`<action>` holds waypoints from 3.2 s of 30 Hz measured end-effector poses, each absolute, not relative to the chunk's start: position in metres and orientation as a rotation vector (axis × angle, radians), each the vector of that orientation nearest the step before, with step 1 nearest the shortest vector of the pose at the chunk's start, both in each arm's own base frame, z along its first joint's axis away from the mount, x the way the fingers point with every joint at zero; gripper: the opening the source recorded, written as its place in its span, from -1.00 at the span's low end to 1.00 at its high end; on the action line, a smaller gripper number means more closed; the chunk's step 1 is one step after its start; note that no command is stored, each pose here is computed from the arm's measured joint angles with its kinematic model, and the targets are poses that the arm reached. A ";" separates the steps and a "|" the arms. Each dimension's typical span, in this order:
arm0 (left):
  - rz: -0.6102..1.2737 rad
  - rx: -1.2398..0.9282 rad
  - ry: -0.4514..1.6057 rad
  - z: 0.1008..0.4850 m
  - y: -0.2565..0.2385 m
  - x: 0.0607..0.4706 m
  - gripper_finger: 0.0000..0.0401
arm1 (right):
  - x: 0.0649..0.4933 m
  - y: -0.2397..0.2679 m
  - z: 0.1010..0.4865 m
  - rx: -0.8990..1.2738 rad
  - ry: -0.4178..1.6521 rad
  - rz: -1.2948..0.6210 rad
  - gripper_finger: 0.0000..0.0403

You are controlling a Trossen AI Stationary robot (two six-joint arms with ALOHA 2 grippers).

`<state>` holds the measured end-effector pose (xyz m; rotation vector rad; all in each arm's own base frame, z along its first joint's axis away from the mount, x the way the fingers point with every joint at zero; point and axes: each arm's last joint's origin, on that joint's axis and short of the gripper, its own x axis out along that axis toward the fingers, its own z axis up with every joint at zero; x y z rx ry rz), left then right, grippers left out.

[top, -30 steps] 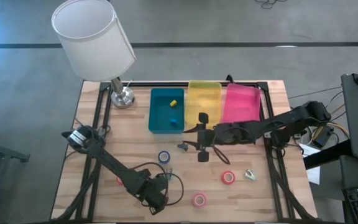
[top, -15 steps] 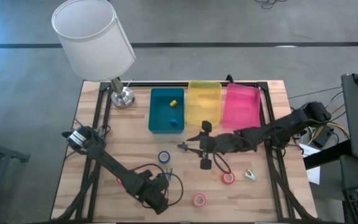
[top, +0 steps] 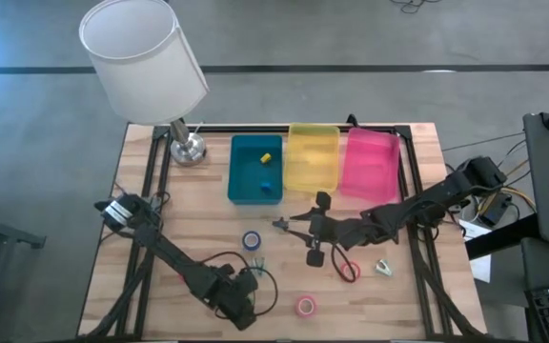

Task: Pick and place Stapler, Stapler remover, tape
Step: Put the green stapler into the blue bin

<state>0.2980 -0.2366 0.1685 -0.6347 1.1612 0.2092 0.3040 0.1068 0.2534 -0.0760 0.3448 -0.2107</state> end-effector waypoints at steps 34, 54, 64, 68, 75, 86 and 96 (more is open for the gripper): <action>0.123 -0.678 1.024 0.158 -0.255 0.300 -0.27 | 0.303 0.114 0.252 -0.072 0.341 -0.190 -0.23; 0.078 -0.468 1.070 0.152 -0.250 0.298 -0.64 | 0.303 0.114 0.253 -0.069 0.337 -0.189 -0.23; 0.217 -0.249 1.136 0.197 -0.171 0.302 -0.58 | 0.302 0.116 0.252 -0.035 0.336 -0.185 -0.23; 0.321 -0.142 1.045 0.228 -0.122 0.308 -0.62 | 0.302 0.116 0.252 0.026 0.336 -0.184 -0.23; 0.569 -0.053 0.923 0.264 -0.012 0.315 -0.60 | 0.297 0.117 0.239 0.075 0.399 -0.159 -0.23; 0.677 -0.122 1.033 0.218 0.098 0.336 -0.60 | 0.297 0.094 0.221 -0.002 0.444 -0.210 -0.23; 0.683 -0.109 1.204 0.165 0.117 0.345 -0.51 | 0.300 0.081 0.220 -0.106 0.468 -0.225 -0.23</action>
